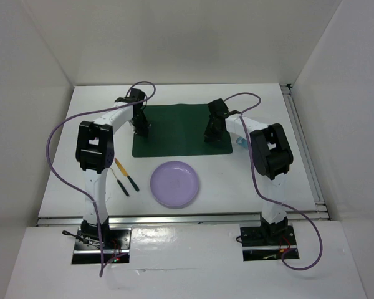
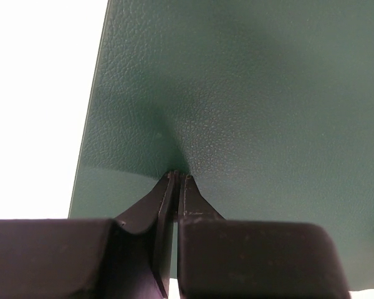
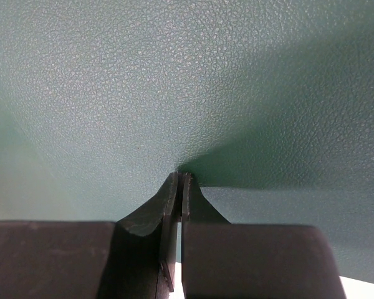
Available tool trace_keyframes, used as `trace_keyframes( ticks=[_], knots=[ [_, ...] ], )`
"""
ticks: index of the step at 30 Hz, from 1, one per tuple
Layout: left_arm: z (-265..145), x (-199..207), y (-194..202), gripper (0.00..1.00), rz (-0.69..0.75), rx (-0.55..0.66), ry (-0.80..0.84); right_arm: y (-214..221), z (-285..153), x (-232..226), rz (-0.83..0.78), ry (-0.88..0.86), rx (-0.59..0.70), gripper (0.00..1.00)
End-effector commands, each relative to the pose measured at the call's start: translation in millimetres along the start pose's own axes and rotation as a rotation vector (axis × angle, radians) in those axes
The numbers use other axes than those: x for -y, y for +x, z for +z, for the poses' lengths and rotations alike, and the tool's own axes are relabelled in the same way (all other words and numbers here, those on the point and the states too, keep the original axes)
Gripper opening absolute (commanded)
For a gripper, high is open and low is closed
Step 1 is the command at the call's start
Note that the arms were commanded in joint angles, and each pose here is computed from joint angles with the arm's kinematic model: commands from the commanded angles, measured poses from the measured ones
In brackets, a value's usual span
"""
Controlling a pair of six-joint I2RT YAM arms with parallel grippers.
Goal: Set the dinner table for one person
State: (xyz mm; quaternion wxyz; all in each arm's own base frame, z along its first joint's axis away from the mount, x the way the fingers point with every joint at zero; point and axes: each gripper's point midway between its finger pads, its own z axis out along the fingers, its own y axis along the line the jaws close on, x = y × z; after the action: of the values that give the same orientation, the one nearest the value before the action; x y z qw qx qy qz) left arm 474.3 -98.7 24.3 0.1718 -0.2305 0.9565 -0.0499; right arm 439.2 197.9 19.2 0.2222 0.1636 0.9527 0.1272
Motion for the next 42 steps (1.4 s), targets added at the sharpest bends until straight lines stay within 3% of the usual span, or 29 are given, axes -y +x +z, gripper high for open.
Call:
trace_keyframes(
  ticks=[1,5,6,7,8,9,11,15,20,26,30,38,42],
  knots=[
    [-14.3,-38.4,2.3,0.0,0.019,-0.01,-0.147,18.7,4.2,31.8,-0.033,0.12,-0.055,0.0],
    [-41.3,-37.9,-11.4,0.02,0.016,0.05,-0.15,-8.3,-22.0,7.4,-0.039,0.05,0.014,0.01],
    [-49.3,-34.2,-17.1,0.06,0.013,0.071,-0.135,-19.4,-37.8,-7.0,-0.058,0.016,0.049,0.03],
    [-67.3,-32.2,-24.5,0.16,0.018,0.104,-0.123,-27.6,-47.1,-14.0,-0.058,-0.005,0.074,0.07],
    [-76.7,-30.1,-28.0,0.22,0.015,0.123,-0.11,-33.7,-56.3,-20.5,-0.074,-0.029,0.091,0.13],
    [-86.2,-28.7,-31.3,0.3,0.023,0.141,-0.097,-32.8,-63.8,-28.0,-0.094,-0.047,0.101,0.29],
    [-118.1,-23.9,-40.8,0.44,0.028,0.204,-0.056,-41.2,-90.7,-41.7,-0.126,-0.089,0.146,0.45],
    [-165.5,-29.7,-33.8,0.52,0.051,0.255,-0.01,0.0,-117.6,-43.7,-0.193,-0.145,0.102,0.65],
    [-190.2,-41.8,6.2,0.54,0.076,0.263,0.093,100.2,-147.3,-35.8,-0.279,-0.336,-0.059,0.85],
    [-205.6,-45.4,36.2,0.55,0.09,0.282,0.189,180.3,-145.0,-30.8,-0.359,-0.356,-0.2,0.89],
    [-207.4,-38.4,44.7,0.55,0.113,0.272,0.21,199.0,-133.1,-32.0,-0.389,-0.359,-0.238,0.89],
    [-204.3,-38.2,51.4,0.55,0.129,0.262,0.192,217.8,-100.2,-24.9,-0.369,-0.339,-0.304,0.66],
    [-204.3,-38.3,51.4,0.55,0.129,0.262,0.192,220.8,-93.7,-23.5,-0.35,-0.331,-0.312,0.5]
  ],
)
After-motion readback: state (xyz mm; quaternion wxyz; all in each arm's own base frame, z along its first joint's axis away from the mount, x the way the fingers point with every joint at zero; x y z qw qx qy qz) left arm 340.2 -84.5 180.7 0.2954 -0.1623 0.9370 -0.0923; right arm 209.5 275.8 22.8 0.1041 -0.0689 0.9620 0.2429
